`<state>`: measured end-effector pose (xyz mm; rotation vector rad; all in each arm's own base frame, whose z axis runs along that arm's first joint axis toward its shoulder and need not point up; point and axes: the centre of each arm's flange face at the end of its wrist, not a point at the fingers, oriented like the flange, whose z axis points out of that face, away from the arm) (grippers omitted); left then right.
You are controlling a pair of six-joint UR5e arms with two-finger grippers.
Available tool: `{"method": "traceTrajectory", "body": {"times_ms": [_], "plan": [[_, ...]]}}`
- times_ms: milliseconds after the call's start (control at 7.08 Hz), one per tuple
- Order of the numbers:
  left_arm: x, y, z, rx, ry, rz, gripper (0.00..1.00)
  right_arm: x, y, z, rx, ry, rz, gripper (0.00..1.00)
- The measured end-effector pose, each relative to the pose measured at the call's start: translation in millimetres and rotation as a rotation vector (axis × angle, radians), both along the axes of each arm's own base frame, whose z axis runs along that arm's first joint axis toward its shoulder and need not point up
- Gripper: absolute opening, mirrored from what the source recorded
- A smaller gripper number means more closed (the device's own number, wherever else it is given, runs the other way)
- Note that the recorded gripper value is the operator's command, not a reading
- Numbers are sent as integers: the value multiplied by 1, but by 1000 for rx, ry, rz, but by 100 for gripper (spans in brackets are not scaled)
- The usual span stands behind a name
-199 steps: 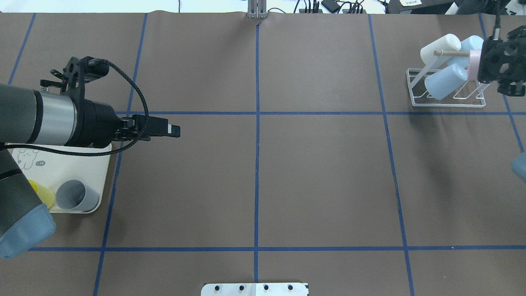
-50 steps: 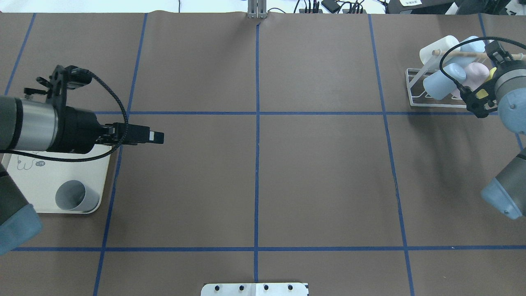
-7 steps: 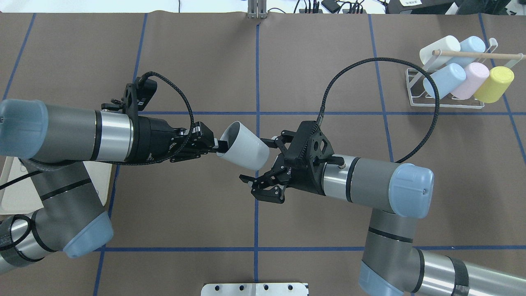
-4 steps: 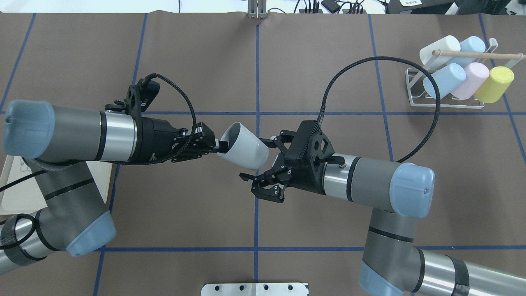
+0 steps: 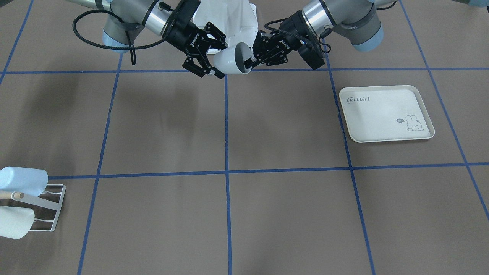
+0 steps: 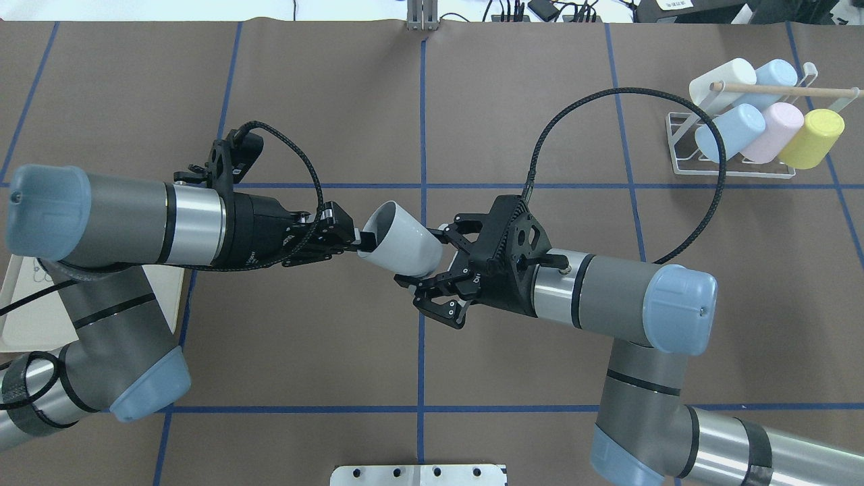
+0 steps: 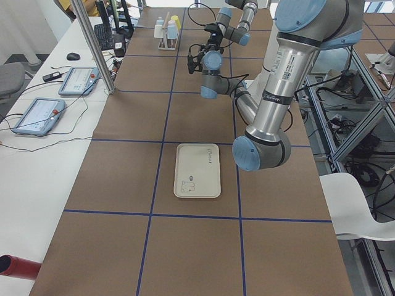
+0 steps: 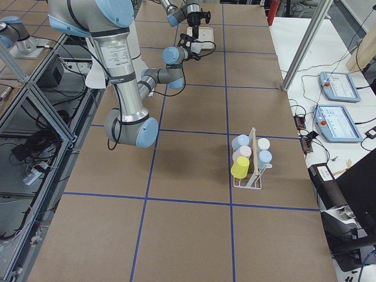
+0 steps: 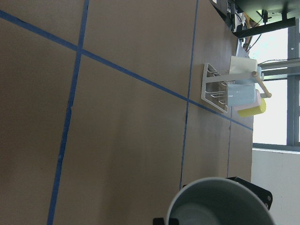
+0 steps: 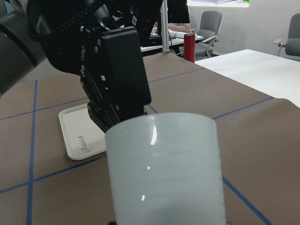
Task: Transfer IKEA cup to right arm and place on rack
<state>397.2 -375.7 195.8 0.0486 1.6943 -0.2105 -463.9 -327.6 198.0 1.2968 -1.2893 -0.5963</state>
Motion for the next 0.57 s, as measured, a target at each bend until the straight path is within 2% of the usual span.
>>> {"method": "traceTrajectory", "body": {"times_ms": [141, 283, 565], "plan": [[0, 0, -1, 4, 1, 0, 100, 1, 0, 0, 1, -1, 2, 11], [-2, 1, -2, 22, 1, -1, 100, 2, -1, 1, 1, 0, 4, 4], [-9, -3, -1, 76, -11, -16, 100, 4, -4, 4, -1, 6, 9, 0]]}}
